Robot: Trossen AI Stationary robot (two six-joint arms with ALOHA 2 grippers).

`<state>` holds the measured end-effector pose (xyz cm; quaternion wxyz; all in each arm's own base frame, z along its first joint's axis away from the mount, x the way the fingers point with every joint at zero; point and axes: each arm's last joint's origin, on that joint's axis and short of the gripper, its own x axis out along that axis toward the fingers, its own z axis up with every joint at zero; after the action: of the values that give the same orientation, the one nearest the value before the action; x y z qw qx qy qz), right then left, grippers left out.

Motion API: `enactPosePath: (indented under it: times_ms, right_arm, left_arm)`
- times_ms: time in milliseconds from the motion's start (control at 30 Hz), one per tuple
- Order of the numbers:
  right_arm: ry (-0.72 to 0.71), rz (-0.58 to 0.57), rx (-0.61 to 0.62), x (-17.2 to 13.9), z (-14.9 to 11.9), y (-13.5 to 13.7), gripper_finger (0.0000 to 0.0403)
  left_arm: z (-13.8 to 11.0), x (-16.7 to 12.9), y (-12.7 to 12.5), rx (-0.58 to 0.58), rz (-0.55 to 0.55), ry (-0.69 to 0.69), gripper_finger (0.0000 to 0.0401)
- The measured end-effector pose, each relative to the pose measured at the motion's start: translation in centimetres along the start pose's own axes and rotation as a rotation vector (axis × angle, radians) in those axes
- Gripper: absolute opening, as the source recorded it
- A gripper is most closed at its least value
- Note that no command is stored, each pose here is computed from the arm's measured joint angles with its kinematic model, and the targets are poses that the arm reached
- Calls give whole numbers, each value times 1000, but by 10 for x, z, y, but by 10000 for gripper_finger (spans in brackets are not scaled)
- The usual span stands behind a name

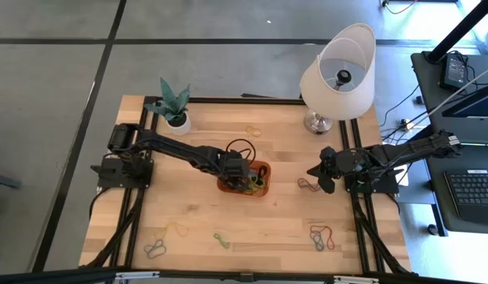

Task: Pick and place rubber bands into bin
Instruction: Put the yellow rubber band into the orange bin, then put the blue rubber band into the orange bin

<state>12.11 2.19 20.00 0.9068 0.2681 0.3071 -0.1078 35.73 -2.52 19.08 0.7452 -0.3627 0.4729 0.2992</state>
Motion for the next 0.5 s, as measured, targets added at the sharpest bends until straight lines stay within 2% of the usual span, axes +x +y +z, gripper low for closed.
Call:
enactPosePath:
  times_ms: [233,333,500]
  right_arm:
    - [0,0,13,0,0,0,18]
    - [0,0,53,0,0,0,19]
    - [0,0,24,0,0,0,19]
  left_arm:
    - [0,0,0,-5,-5,10,132]
    - [0,-6,0,-2,-29,24,138]
    - [2,-27,1,12,-65,-13,131]
